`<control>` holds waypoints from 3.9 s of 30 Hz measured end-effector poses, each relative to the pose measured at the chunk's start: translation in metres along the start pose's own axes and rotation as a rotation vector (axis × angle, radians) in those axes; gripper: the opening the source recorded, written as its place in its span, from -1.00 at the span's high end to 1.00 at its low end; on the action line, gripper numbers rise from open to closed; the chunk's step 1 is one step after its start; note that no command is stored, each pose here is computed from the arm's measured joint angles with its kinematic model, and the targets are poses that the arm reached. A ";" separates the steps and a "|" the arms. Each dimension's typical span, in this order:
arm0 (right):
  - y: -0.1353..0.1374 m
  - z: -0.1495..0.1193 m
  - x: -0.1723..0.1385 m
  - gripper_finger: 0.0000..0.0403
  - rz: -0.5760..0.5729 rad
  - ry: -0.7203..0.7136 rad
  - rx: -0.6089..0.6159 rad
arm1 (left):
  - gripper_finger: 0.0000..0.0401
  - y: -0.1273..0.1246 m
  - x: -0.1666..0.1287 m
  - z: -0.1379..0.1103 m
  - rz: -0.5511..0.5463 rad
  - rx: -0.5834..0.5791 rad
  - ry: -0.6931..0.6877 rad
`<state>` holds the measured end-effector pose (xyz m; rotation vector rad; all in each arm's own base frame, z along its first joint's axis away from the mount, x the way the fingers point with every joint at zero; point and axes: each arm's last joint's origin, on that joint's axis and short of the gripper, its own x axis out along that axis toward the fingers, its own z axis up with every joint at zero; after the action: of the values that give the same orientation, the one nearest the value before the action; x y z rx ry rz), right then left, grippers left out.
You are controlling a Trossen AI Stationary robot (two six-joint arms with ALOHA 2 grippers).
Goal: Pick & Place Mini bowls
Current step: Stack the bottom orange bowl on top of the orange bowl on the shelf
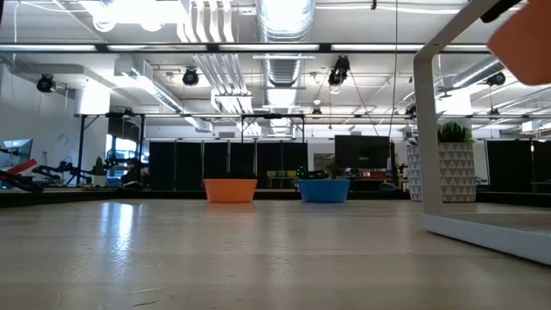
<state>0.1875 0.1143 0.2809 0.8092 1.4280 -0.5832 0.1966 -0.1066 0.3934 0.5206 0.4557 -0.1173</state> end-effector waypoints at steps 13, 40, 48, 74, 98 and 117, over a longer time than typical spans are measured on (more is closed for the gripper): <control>0.018 -0.023 0.036 0.96 -0.190 0.146 -0.045 | 0.68 0.010 -0.017 -0.002 0.013 -0.008 -0.047; 0.024 -0.023 0.054 0.96 -0.286 0.145 -0.126 | 0.68 0.017 -0.031 -0.003 0.016 -0.095 -0.090; 0.024 -0.023 0.054 0.91 -0.284 0.147 -0.077 | 0.68 0.017 -0.031 -0.003 0.017 -0.098 -0.093; 0.007 -0.022 0.024 0.67 -0.218 0.060 -0.143 | 0.68 0.018 -0.031 0.000 0.025 -0.113 -0.121; 0.004 -0.023 0.067 0.96 -0.236 0.092 -0.175 | 0.68 0.017 -0.031 0.000 0.023 -0.121 -0.120; 0.008 -0.040 0.045 0.96 -0.223 0.044 -0.158 | 0.68 0.017 -0.031 0.000 0.024 -0.125 -0.123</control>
<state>0.1726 0.1558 0.2386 0.5442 1.5958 -0.6150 0.1729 -0.0919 0.4150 0.3939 0.3346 -0.0963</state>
